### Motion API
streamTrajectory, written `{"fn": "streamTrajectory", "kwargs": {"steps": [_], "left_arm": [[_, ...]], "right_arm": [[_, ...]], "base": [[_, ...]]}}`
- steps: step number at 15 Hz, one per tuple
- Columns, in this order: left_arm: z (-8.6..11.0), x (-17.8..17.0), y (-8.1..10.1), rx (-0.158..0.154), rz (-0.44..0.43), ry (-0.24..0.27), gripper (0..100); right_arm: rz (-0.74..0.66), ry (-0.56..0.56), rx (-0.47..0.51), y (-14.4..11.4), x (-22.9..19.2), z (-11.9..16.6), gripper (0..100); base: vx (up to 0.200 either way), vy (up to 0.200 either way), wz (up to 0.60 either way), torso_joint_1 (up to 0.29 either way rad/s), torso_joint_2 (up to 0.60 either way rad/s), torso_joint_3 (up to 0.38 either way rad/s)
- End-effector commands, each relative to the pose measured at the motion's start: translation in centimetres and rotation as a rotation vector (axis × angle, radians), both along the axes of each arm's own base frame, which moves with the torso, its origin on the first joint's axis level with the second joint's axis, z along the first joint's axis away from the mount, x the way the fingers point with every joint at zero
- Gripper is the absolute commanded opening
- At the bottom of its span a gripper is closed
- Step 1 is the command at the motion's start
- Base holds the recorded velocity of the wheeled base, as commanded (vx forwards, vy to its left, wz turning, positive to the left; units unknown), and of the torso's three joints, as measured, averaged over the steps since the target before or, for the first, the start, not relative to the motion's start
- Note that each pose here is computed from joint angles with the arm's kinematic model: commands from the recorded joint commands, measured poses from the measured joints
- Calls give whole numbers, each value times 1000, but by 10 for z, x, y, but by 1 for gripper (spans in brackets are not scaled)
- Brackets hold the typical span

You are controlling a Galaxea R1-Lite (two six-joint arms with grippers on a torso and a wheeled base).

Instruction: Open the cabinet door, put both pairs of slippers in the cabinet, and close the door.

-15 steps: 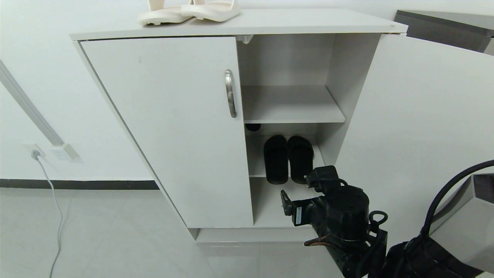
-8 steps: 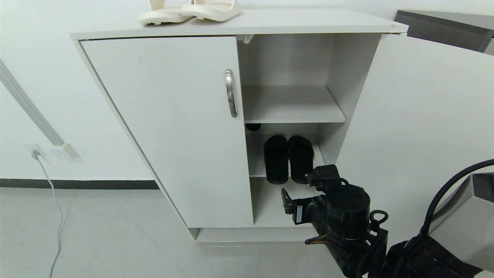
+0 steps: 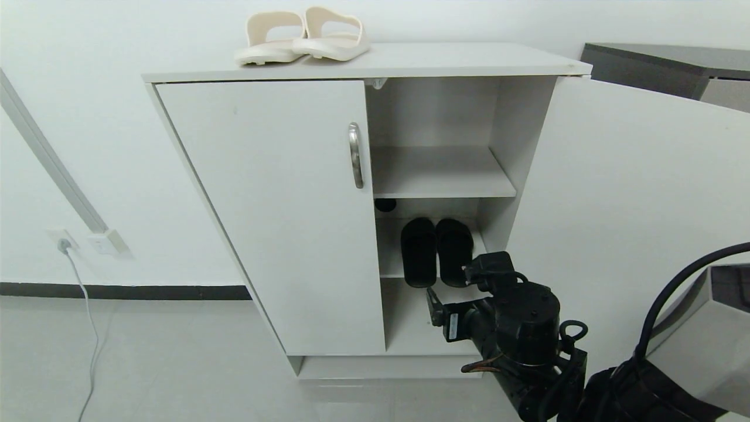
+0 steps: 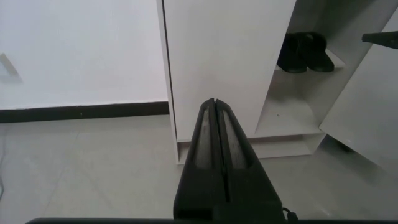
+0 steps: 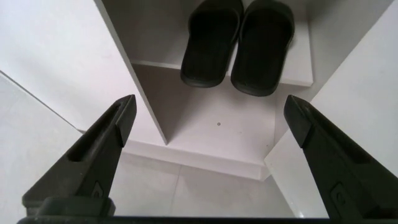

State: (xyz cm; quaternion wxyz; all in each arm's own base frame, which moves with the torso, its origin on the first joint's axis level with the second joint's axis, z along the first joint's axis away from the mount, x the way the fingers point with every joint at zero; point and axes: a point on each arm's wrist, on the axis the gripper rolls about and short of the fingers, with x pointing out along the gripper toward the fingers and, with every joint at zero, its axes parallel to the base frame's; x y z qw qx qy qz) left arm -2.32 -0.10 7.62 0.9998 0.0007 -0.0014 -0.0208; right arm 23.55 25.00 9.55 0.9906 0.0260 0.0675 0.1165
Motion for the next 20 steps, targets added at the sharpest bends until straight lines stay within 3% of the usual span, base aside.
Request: {"fn": "streamTrajectory", "kwargs": {"steps": [1,13,20], "left_arm": [[0,0,0,0,0,1,0],[0,0,0,-4,5,1,0],[0,0,0,-4,5,1,0]], "right_arm": [[0,2,-2,1,1,-2,100],[-2,5,-6,1,1,-3,100],[-2,5,-6,1,1,-5,100]], "base": [[0,0,0,-2,-2,183],[0,0,0,1,1,27],[0,200,0,2,1,4]]}}
